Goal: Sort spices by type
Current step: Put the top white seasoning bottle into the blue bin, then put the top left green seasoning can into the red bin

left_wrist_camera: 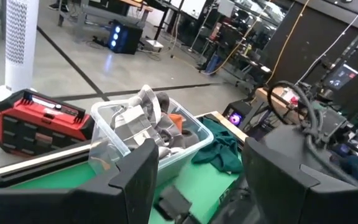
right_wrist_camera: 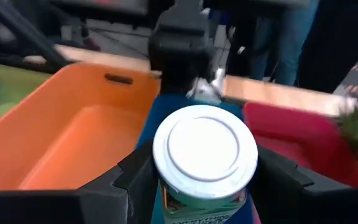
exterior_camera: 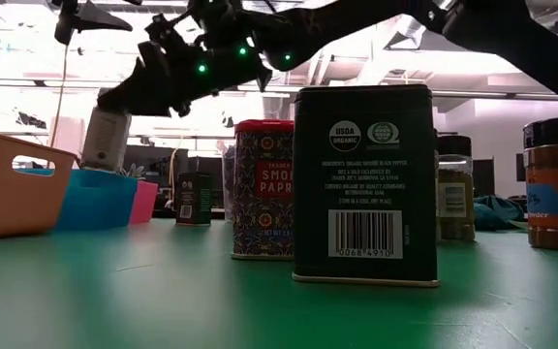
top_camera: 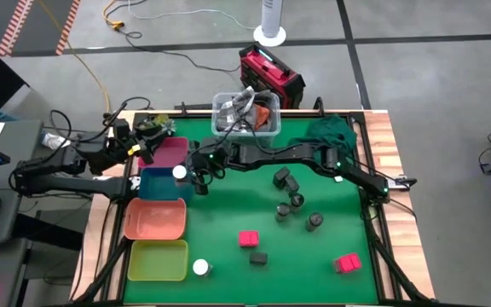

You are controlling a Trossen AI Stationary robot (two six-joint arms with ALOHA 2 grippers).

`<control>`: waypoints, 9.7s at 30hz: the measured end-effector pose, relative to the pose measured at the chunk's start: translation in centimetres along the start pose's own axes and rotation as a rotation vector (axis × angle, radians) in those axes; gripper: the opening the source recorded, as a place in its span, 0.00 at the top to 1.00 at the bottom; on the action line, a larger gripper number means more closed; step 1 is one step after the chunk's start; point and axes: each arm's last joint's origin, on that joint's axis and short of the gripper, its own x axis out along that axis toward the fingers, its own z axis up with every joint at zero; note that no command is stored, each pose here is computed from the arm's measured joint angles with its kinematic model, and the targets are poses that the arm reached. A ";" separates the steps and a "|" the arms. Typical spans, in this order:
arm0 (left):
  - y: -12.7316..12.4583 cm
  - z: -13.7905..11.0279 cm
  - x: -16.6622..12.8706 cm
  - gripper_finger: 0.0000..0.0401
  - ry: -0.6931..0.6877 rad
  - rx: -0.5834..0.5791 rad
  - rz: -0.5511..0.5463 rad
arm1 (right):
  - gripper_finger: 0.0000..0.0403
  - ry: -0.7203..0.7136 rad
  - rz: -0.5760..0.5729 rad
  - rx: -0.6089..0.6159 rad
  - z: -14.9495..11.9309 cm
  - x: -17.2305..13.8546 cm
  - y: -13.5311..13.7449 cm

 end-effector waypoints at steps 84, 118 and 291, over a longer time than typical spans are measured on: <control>0.0 -0.4 0.3 0.45 0.028 0.016 0.020 | 0.12 0.169 0.044 0.062 -3.3 2.0 -0.9; 0.6 -1.4 0.2 0.45 0.118 0.051 0.075 | 0.02 0.567 0.083 0.148 -2.1 -3.1 -3.0; 2.0 -10.5 3.5 0.45 0.455 0.279 -0.093 | 0.57 0.553 0.026 0.179 2.8 -8.3 -4.4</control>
